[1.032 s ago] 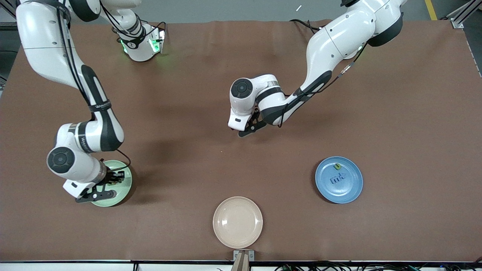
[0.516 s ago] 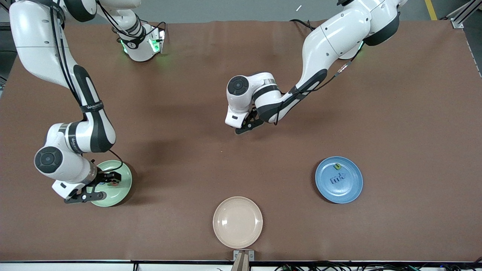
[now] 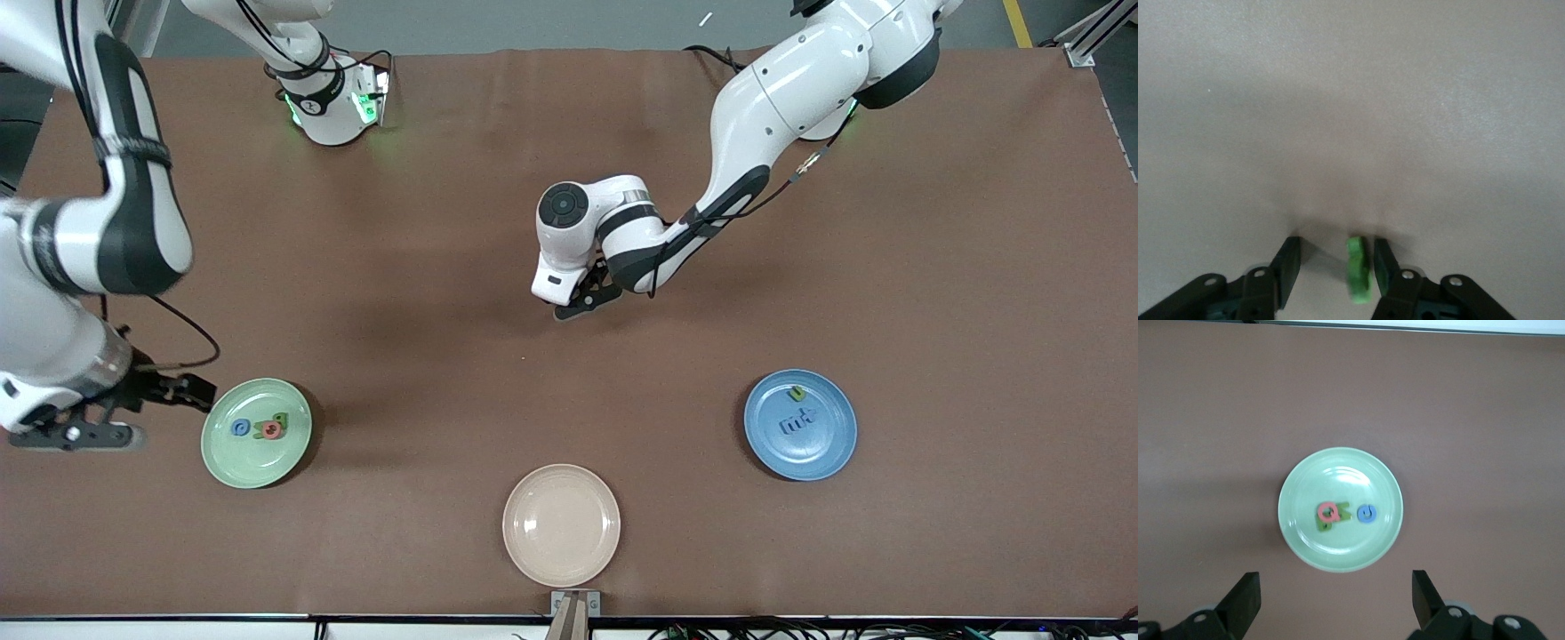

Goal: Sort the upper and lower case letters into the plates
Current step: 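Drop the Q on the green plate while the left gripper lifts, then carry the green letter to the blue plate while the right gripper returns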

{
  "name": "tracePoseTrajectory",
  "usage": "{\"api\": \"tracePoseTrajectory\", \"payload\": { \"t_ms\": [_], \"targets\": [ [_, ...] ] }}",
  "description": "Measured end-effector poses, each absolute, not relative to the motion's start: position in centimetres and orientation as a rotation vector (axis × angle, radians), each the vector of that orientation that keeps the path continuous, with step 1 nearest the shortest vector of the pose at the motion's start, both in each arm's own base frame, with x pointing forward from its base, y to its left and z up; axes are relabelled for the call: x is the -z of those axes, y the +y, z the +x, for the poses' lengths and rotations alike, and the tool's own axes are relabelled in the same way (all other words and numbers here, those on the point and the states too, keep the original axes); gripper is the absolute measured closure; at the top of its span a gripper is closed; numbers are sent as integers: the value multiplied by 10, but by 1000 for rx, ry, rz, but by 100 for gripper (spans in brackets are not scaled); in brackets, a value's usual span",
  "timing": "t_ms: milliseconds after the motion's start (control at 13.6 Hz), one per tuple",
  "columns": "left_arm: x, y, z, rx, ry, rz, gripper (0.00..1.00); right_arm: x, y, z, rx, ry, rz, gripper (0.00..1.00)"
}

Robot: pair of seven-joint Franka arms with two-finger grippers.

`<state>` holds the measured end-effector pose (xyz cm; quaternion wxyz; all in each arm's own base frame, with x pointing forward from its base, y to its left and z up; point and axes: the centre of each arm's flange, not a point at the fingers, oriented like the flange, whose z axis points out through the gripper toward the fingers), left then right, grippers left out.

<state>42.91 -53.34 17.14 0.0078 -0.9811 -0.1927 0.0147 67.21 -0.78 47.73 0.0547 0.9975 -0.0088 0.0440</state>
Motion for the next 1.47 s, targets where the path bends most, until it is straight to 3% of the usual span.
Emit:
{"api": "tracePoseTrajectory", "payload": {
  "t_ms": [295, 369, 442, 516, 590, 664, 1032, 1475],
  "targets": [
    [-174, -535, 431, -42, -605, -3071, 64, -553, -7, 641, -207, -51, 3033, 0],
    [-174, -535, 431, -41, -605, -3072, 64, -565, -5, 635, -222, -59, 3047, 0],
    [-175, -536, 431, -39, -608, -3078, 71, -576, -3, 628, -223, -71, 3076, 0],
    [-175, -536, 431, -38, -608, -3078, 71, -590, 0, 619, -225, -82, 3104, 0],
    [-175, -536, 432, -37, -610, -3081, 77, -606, 1, 609, -236, -87, 3115, 0],
    [-175, -536, 434, -34, -614, -3081, 89, -622, 1, 598, -256, -90, 3118, 0],
    [-183, -529, 453, -7, -662, -3074, 90, -648, 0, 561, -290, -108, 3114, 0],
    [-237, -452, 545, 106, -910, -3011, 90, -642, 2, 557, -266, -192, 3118, 0]
  ]
}}
